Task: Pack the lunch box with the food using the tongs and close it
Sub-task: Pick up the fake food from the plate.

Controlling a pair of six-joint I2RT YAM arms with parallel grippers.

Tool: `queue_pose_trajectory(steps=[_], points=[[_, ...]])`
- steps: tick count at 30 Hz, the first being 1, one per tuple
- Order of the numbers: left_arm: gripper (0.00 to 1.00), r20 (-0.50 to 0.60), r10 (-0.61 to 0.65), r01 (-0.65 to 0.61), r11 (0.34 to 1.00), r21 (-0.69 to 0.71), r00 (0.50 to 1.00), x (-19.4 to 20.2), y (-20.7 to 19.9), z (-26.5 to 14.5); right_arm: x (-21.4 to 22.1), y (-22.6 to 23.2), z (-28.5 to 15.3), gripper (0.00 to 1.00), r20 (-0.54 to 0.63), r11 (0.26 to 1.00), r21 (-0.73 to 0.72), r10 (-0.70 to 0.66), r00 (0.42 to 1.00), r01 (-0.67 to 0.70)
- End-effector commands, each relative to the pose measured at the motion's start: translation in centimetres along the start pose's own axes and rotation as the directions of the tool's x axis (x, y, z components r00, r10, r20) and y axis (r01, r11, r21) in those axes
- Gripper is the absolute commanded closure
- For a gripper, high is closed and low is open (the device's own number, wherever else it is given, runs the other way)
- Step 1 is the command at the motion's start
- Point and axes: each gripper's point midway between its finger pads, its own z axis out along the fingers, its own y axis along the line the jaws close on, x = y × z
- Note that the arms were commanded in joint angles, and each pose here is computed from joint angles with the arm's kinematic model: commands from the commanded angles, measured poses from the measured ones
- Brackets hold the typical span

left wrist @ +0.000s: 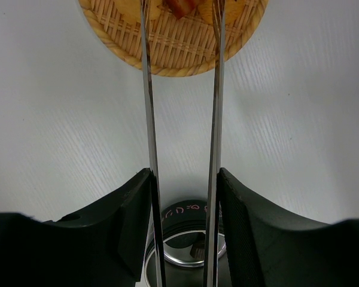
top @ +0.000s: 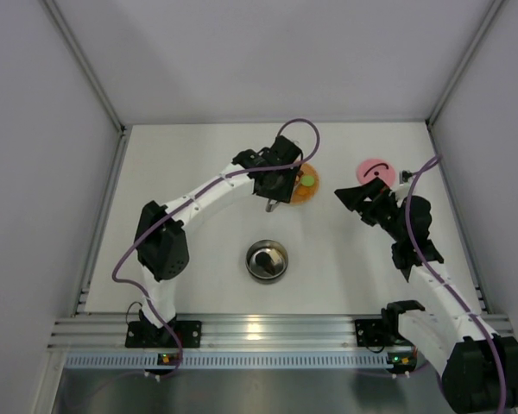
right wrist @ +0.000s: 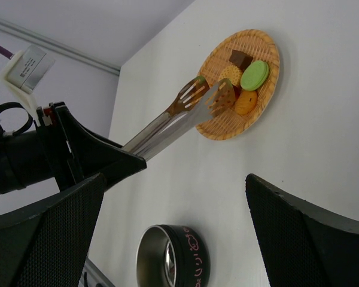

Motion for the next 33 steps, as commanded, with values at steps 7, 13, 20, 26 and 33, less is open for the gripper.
queue_pose_trajectory(steps=[7,13,20,26,33], points=[[0.48,0.03,0.006,-0.006,1.0,0.0,1.0,-1.5,0.1,0.4,-2.2,1.6,-0.1,0.01,0.06,0.998,-0.037,-0.043,0.997,0.045],[0.49,0.014,0.014,-0.014,1.0,0.019,1.0,-1.2,-0.2,0.9,-2.1,1.6,0.0,0.01,0.054,0.998,-0.037,-0.042,0.998,0.044],[0.52,0.005,0.01,-0.01,0.999,0.033,1.0,-1.0,-0.4,1.1,-2.0,1.5,-0.1,0.0,0.055,0.998,-0.036,-0.042,0.998,0.044],[0.55,-0.003,0.014,-0.014,0.999,0.036,1.0,-0.7,-0.4,0.9,-2.0,1.5,-0.1,0.01,0.055,0.998,-0.038,-0.042,0.998,0.044],[0.61,0.008,0.012,-0.012,0.999,0.044,1.0,-1.0,-0.4,0.1,-1.9,1.4,-0.1,0.01,0.054,0.999,-0.035,-0.039,0.998,0.041]])
